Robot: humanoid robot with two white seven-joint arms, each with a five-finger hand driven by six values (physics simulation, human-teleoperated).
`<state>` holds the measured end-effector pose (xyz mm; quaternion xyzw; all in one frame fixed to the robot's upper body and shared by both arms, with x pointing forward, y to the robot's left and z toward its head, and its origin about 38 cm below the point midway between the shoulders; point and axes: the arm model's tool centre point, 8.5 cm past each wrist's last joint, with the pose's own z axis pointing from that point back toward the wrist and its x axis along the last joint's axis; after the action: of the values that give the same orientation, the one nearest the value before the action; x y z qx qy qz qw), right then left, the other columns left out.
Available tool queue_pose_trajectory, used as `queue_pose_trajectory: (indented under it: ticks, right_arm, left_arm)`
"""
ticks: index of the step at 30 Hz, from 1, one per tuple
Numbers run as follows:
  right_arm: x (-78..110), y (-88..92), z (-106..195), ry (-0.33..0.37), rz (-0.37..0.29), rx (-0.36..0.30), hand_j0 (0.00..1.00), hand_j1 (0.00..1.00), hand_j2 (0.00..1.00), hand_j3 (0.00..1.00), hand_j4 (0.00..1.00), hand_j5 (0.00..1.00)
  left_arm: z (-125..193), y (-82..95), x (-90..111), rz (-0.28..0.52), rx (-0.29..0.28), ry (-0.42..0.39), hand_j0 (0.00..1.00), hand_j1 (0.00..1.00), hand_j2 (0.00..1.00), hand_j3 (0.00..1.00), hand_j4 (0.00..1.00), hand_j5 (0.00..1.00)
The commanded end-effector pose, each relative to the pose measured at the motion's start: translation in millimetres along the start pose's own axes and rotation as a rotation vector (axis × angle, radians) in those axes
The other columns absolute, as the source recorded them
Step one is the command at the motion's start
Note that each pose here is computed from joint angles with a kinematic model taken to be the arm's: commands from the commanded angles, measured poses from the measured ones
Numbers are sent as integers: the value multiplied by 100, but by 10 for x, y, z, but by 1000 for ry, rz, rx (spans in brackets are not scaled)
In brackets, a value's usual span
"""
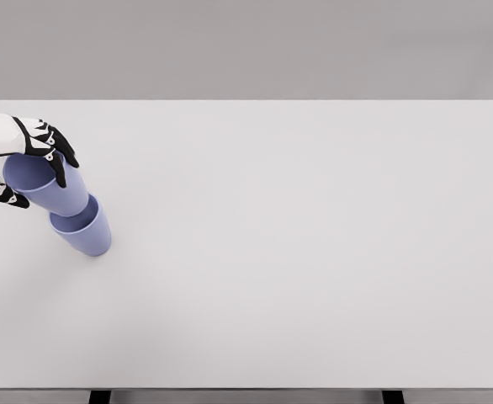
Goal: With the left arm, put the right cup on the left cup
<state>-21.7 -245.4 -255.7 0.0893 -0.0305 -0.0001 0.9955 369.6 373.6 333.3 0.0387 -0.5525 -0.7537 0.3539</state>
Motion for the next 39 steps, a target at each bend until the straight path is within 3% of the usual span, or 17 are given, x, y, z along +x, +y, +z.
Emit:
queue_pose_trajectory:
  ticks: [1,33,39]
  right_arm:
    - [0,0,0,0,0,0,100,100,100,100,100,100]
    - [0,0,0,0,0,0,100,100,100,100,100,100]
    - [0,1,0,0,0,1,100,100,100,100,100,100]
  left_arm:
    - [6,11,4,5,6,-1,51,51,51,51,51,51]
    - [-46,-108,-62,30,-8,2,53,53,53,53,53,53]
    - [-37,-109,-68,32,-6,4,58,58,58,58,58,58]
